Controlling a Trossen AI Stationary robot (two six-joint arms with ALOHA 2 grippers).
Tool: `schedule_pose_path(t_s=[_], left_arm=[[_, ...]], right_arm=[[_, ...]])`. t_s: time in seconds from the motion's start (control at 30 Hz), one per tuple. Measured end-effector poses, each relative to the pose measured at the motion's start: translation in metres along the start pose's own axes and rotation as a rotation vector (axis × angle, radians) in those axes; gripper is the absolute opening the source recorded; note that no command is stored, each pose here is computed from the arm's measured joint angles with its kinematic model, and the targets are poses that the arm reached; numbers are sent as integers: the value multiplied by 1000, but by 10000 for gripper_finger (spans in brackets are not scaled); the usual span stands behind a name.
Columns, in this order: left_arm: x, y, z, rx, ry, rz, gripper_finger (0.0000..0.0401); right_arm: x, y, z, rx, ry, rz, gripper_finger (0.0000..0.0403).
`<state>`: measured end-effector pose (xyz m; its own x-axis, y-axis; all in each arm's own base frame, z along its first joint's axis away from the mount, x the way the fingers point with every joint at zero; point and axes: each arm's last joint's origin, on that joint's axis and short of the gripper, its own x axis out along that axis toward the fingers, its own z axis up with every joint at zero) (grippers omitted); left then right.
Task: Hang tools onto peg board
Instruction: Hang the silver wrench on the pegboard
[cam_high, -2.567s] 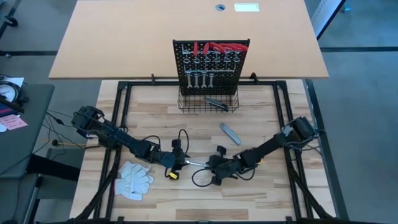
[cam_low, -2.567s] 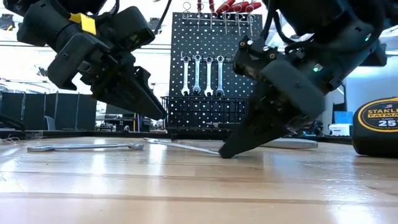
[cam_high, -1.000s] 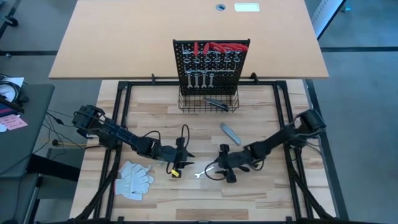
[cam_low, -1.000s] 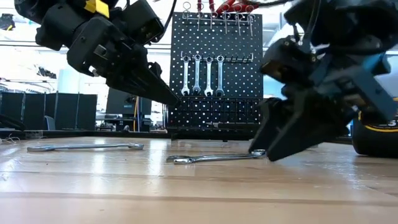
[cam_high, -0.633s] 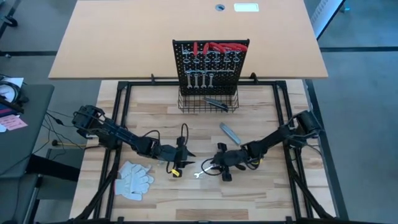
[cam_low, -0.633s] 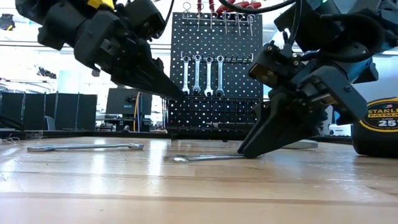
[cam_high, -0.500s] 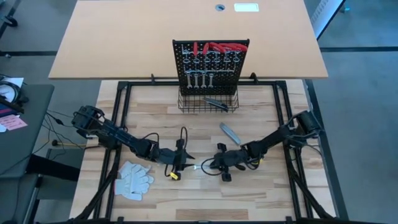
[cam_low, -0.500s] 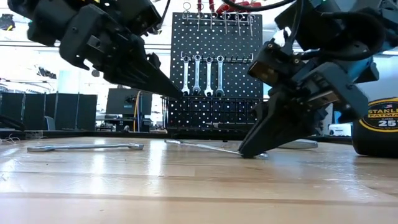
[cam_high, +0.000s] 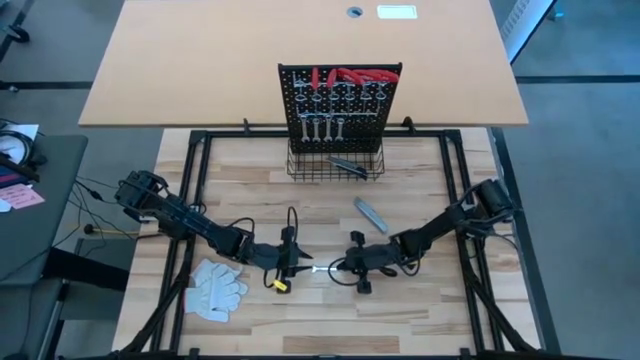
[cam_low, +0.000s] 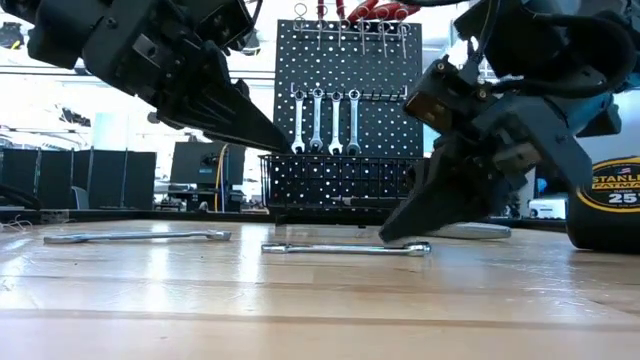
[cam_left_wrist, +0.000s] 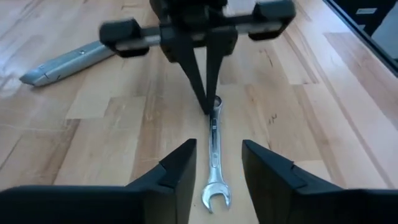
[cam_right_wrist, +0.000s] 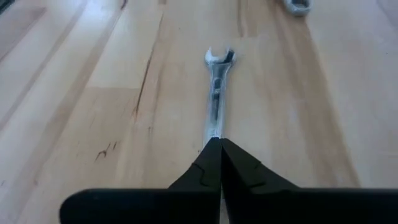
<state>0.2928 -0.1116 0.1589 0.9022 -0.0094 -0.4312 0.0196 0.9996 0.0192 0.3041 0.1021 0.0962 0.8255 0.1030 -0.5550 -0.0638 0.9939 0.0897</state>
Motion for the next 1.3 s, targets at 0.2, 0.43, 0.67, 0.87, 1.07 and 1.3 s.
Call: schedule_pose_path(t_s=[0.2,0.43,0.67,0.87,1.07,1.3], left_arm=[[0,0,1,-33,-6,-2,154],[-1,-2,0,-96,0,-5,157],[0,-1,0,-80,-3,3,157],[-1,-1,0,-79,-1,2,157],[-1,-1,0,-79,-1,3,157],[-1,-1,-2,-89,13,8,157]], right_arm=[[-20,7,25,47,-85,28,58],[-43,30,24,33,-3,62,100],[-42,52,1,20,63,21,102],[-32,53,-14,54,107,-24,102],[-23,42,-17,141,129,-53,116],[-22,37,-16,121,132,-70,203]])
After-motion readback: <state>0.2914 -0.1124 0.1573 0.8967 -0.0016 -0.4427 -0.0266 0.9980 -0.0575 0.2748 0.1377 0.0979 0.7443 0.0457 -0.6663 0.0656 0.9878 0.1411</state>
